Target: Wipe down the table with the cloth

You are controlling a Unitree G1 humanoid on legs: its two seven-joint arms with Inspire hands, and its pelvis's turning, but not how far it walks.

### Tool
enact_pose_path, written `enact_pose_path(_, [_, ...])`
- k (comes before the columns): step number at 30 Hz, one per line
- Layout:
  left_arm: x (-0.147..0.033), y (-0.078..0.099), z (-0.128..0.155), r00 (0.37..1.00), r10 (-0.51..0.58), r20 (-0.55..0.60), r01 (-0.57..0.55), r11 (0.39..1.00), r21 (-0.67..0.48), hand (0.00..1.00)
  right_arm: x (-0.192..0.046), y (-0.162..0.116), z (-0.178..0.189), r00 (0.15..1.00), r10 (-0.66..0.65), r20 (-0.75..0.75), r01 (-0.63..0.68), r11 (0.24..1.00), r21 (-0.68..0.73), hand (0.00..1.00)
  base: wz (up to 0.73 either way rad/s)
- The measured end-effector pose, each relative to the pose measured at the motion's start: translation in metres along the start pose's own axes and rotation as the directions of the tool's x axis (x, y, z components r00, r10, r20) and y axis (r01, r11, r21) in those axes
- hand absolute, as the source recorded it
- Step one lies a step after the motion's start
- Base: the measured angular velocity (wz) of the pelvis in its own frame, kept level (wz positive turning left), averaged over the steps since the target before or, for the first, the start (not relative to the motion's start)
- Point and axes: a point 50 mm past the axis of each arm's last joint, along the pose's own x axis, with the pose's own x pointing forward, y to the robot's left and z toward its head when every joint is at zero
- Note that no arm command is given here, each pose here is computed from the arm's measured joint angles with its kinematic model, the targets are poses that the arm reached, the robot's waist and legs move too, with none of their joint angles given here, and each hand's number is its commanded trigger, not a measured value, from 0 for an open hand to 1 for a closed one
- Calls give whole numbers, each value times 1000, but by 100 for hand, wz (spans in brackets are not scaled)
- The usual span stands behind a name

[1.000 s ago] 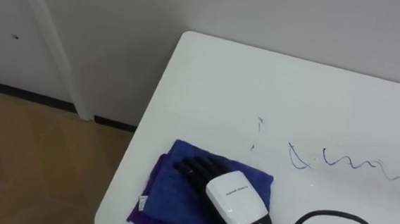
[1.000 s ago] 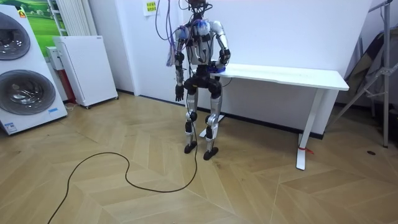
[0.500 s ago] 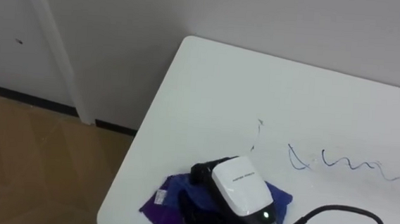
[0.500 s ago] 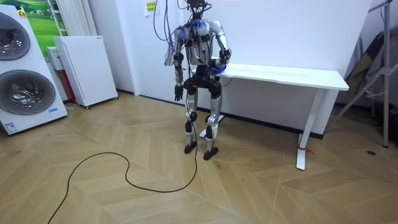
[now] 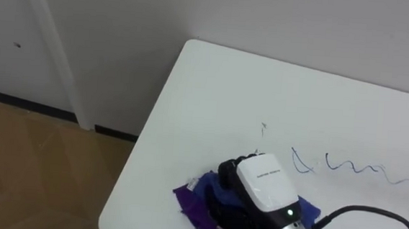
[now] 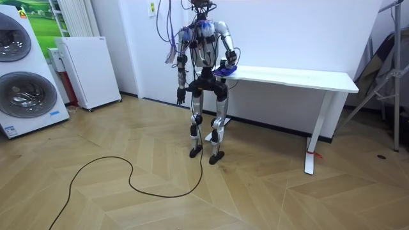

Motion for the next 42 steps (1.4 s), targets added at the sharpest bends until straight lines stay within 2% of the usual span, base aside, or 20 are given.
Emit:
enact_pose_path(13, [-4,-6,-12,1000,4,-15,-4,1000,-5,0,2,4,-10,997,-23,-75,26,999,35,100,0])
enact_pose_path(19, [-10,-13,-21,1000,11,-23,-11,1000,-17,0,21,5,-43,972,-46,-229,79,987,137,100,6])
enact_pose_path(23, [-13,-15,-21,1000,10,-5,-10,999,-32,0,29,-8,-91,894,-77,-441,157,976,150,100,23])
enact_pose_path(27, [-18,-12,-33,1000,20,-23,-21,998,-63,0,16,-20,-134,780,-99,-618,215,970,116,100,19])
enact_pose_path(31, [-22,-9,-50,997,29,-67,-34,996,-84,0,-2,-26,-157,700,-107,-706,245,965,97,100,9])
enact_pose_path(33, [-23,-6,-57,996,26,-88,-34,996,-88,0,-17,-26,-169,632,-103,-769,278,955,101,100,32])
enact_pose_path(36, [-25,-7,-63,995,14,-99,-21,997,-78,0,-34,-25,-181,555,-107,-825,298,952,76,100,10])
enact_pose_path(42, [-24,-3,-62,995,30,-97,-38,995,-89,0,-68,-14,-184,471,-89,-877,290,955,59,100,4])
